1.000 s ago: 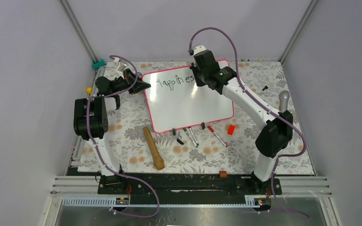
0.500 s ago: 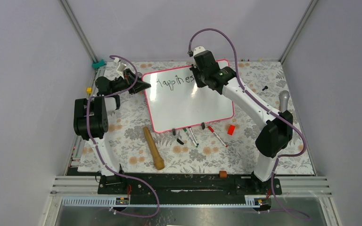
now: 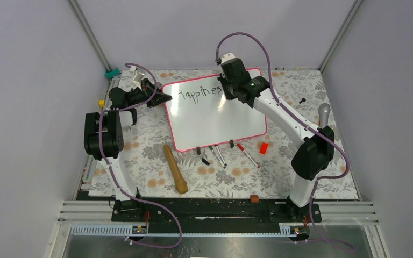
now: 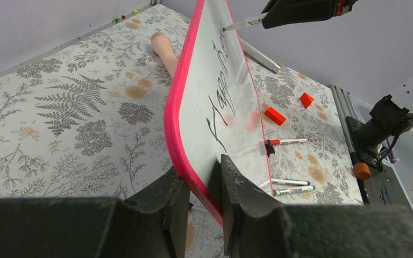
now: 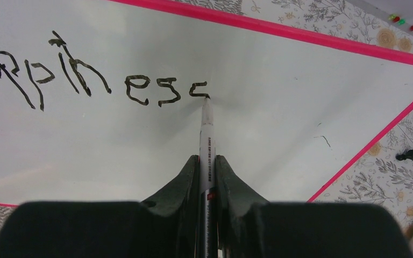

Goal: Write a sentence on the whiteboard

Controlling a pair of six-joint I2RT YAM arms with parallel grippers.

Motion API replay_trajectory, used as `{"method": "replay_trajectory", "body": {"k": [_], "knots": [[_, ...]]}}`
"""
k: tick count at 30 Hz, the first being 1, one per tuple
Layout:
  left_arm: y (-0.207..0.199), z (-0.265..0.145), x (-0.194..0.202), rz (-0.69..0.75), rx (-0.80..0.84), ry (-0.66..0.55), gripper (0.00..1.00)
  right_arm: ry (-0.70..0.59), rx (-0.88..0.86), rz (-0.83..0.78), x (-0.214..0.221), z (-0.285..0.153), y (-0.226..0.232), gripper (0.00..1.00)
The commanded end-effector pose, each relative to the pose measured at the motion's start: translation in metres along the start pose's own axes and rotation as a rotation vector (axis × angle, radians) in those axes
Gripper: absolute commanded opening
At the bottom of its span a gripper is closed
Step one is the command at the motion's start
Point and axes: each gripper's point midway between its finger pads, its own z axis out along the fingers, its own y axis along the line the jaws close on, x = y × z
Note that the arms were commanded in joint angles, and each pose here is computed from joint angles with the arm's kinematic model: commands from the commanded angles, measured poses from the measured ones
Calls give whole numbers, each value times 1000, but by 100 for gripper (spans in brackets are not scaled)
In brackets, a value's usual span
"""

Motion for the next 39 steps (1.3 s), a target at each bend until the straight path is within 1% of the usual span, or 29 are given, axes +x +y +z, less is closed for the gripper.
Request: {"method": "replay_trajectory", "body": {"k": [1,16,27,30,34,39], "knots": [[-30,-7,39,199,211,167,0,-4,31,-14,-5,-10,-13,0],[-30,-7,39,200,210,167,0,1,-40,-14,-6,-11,-1,0],[-30,-7,39,199,210,167,0,-39,-60,-8,-16,-22,0,0],[-30,-7,40,200,210,167,0,-84,-94,8,-23,-37,2,0],[-30,-7,39,198,210,167,0,-151,-195,22,-36,-64,12,0],[-30,-7,39,199,211,167,0,-309,-292,47,-54,-106,17,0]]}}
